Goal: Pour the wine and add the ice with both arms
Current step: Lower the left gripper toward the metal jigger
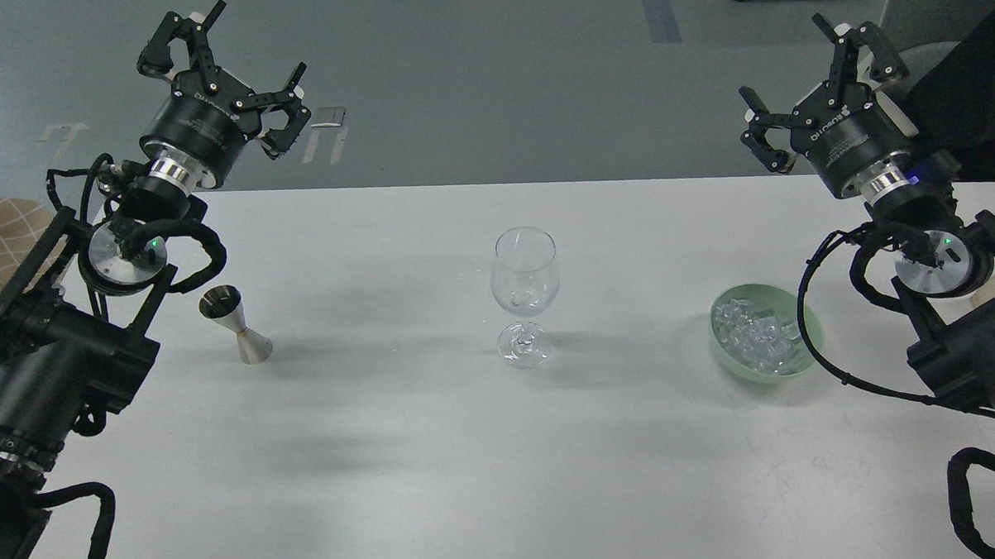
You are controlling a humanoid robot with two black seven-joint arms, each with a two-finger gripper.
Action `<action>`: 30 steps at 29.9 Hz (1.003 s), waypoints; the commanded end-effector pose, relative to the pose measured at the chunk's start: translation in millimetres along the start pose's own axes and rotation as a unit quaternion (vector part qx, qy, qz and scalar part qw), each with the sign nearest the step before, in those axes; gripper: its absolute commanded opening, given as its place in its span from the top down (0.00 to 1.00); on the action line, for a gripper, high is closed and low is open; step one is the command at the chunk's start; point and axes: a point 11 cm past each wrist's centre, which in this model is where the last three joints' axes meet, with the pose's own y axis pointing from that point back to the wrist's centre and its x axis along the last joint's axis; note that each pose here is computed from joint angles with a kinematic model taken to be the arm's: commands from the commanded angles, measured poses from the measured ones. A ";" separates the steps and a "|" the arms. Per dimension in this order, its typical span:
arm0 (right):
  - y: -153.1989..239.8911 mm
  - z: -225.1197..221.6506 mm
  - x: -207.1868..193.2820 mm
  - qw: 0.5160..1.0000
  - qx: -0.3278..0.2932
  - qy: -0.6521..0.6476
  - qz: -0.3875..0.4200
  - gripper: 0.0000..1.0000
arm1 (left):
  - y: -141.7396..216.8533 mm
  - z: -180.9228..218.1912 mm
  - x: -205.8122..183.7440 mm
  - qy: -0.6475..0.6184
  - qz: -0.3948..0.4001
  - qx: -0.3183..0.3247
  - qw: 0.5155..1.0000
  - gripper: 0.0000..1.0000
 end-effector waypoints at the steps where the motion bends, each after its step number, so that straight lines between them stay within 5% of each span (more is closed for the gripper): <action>1: 0.1 0.0 0.3 1.000 -0.002 0.001 0.000 0.00 | 3.1 -2.0 3.5 -0.002 0.011 0.008 1.000 0.05; 6: -0.5 2.9 -1.0 1.000 -0.008 -0.001 -0.001 0.00 | 15.6 12.9 4.2 0.002 0.041 0.015 0.999 0.04; 19: -0.4 2.5 -1.5 1.000 -0.008 -0.002 -0.002 0.00 | 122.0 60.8 -13.0 0.082 0.153 -0.019 0.985 0.03; 30: -2.2 13.3 -6.3 1.000 -0.017 -0.009 -0.006 0.00 | 186.8 18.6 31.7 0.160 0.275 -0.020 0.948 0.02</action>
